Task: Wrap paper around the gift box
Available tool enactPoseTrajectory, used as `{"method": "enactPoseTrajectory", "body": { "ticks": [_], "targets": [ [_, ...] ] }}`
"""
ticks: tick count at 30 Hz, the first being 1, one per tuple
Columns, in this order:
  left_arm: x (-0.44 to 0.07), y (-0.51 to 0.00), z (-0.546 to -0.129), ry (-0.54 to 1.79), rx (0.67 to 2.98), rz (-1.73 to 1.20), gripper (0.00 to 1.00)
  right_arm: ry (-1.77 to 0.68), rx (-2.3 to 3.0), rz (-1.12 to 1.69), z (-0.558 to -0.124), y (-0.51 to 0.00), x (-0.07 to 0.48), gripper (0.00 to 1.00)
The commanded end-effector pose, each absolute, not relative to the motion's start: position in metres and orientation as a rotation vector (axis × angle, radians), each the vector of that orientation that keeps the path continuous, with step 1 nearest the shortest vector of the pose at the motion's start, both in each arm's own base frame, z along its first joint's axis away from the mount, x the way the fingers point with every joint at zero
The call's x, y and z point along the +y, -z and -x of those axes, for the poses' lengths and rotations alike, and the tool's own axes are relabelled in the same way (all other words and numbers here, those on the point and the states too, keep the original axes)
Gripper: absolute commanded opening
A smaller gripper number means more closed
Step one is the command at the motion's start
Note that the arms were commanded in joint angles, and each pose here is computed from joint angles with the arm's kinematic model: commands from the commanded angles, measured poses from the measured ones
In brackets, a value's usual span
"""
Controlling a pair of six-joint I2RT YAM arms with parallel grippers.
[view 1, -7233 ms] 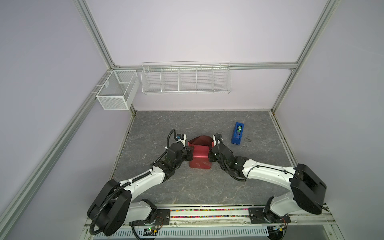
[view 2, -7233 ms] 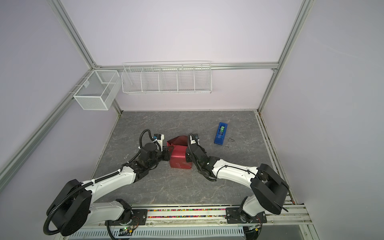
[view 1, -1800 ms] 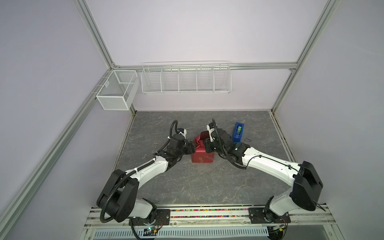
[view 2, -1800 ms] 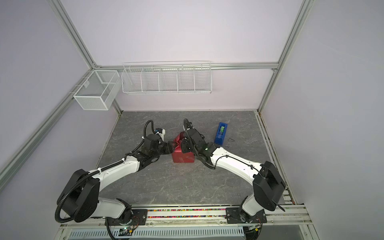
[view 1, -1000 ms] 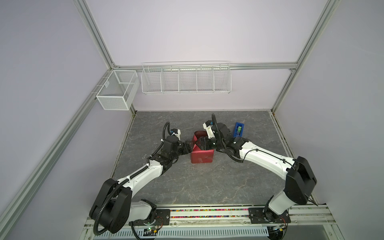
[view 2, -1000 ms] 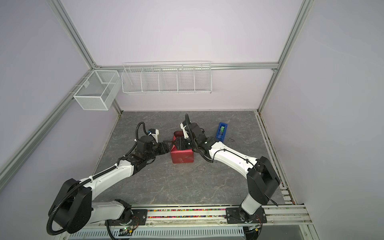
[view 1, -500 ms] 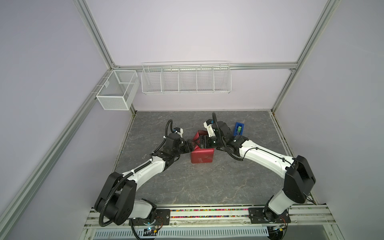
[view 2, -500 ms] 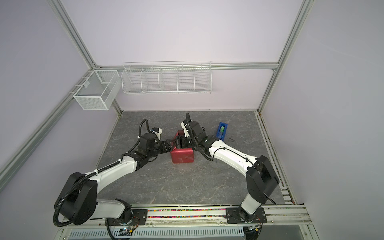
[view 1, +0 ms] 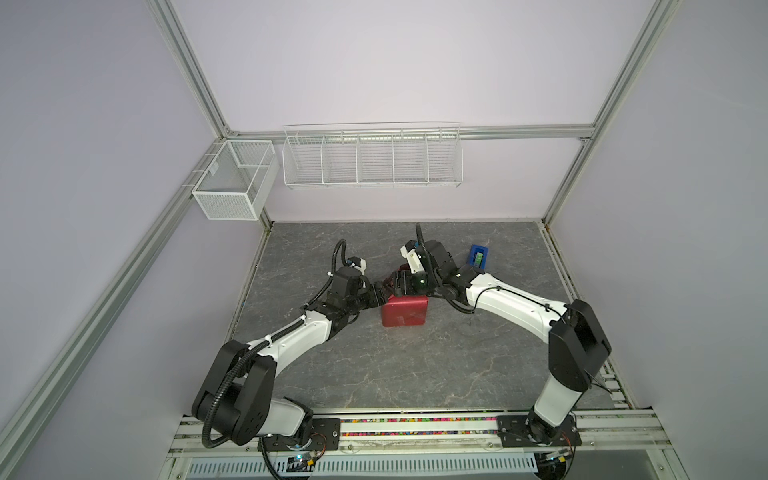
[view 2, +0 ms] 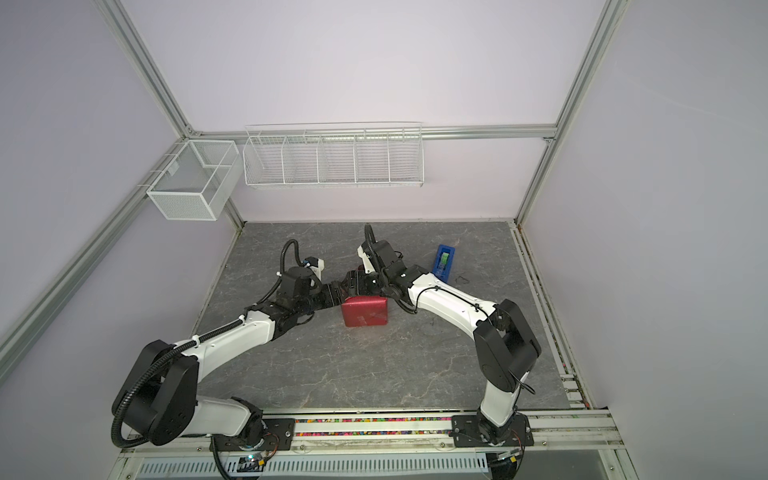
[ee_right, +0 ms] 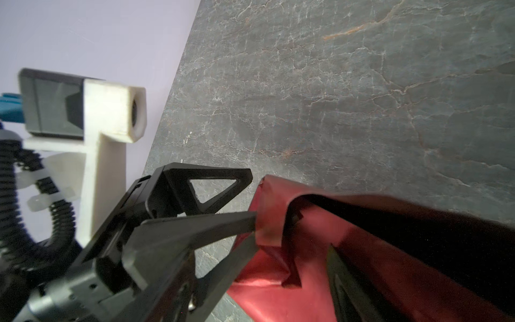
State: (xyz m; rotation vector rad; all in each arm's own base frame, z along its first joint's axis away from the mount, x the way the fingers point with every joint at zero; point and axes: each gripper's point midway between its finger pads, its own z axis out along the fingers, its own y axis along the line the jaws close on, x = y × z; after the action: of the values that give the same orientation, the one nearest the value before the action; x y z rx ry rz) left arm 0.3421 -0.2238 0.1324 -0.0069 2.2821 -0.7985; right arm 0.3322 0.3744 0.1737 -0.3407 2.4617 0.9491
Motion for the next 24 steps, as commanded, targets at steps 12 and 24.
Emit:
{"method": "enactPoseTrajectory", "body": {
  "ticks": [12, 24],
  "targets": [
    [-0.227, -0.167, -0.346, 0.808, 2.191, -0.045, 0.73, -0.923, 2.395, 0.339, -0.326, -0.209, 0.361, 0.77],
    [-0.197, -0.188, -0.357, 0.662, 2.17, 0.0, 0.72, -1.122, 2.419, 0.338, -0.32, -0.211, 0.388, 0.75]
  ]
}}
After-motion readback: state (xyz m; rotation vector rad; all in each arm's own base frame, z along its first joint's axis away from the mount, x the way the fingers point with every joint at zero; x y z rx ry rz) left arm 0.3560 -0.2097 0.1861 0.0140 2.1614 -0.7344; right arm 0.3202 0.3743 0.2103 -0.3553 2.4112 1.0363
